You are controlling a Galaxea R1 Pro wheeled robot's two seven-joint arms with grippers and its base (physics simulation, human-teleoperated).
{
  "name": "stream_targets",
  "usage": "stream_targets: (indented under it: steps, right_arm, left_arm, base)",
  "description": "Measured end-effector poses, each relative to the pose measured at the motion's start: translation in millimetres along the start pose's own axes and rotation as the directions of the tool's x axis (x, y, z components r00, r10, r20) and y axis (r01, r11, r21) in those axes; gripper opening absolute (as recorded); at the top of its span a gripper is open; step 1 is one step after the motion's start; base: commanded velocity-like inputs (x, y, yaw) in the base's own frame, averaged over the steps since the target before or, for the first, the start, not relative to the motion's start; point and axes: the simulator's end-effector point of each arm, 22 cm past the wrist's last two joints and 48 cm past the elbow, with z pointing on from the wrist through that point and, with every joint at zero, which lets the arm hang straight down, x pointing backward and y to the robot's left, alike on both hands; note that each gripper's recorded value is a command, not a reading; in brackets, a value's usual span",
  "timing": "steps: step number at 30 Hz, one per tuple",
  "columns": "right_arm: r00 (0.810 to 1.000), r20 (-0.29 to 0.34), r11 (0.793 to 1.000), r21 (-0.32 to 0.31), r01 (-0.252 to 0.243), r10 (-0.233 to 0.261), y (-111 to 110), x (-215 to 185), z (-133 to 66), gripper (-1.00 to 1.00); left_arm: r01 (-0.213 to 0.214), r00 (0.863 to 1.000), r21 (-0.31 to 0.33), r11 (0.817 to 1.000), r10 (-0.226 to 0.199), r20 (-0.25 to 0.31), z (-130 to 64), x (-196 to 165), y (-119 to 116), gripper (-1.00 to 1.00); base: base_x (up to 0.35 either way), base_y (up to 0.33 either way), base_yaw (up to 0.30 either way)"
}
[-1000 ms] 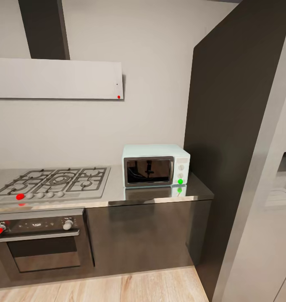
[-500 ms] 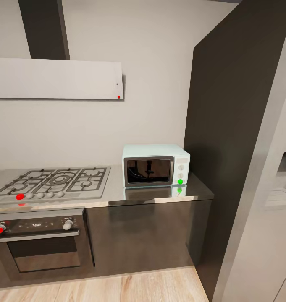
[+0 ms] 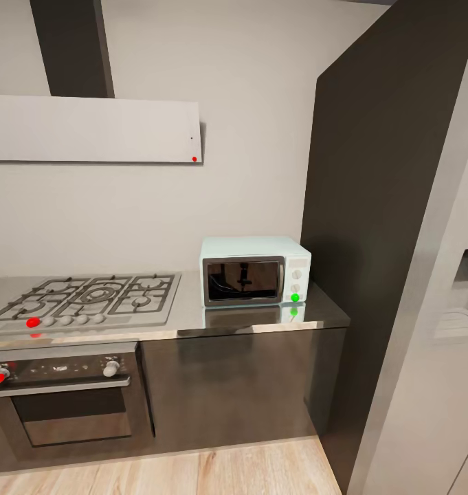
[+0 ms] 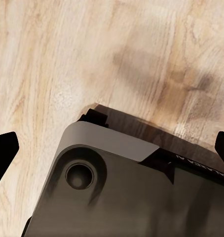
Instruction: In the kitchen, take the popcorn bag from the countertop, put it into the microwave, and heat it until the popcorn is cooked so the cooked popcorn ends up inside the bag.
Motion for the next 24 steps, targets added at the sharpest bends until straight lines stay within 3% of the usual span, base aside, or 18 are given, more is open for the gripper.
stream_targets:
  steps: [24]
  right_arm:
    - [1.0, 0.0, 1.0, -0.001, 0.0, 0.0, 0.1, 0.0, 0.0, -1.0]
  left_arm:
    - [0.0, 1.0, 0.0, 1.0, 0.0, 0.0, 0.0, 0.0, 0.0, 1.0]
  base:
    - [0.0, 0.0, 0.0]
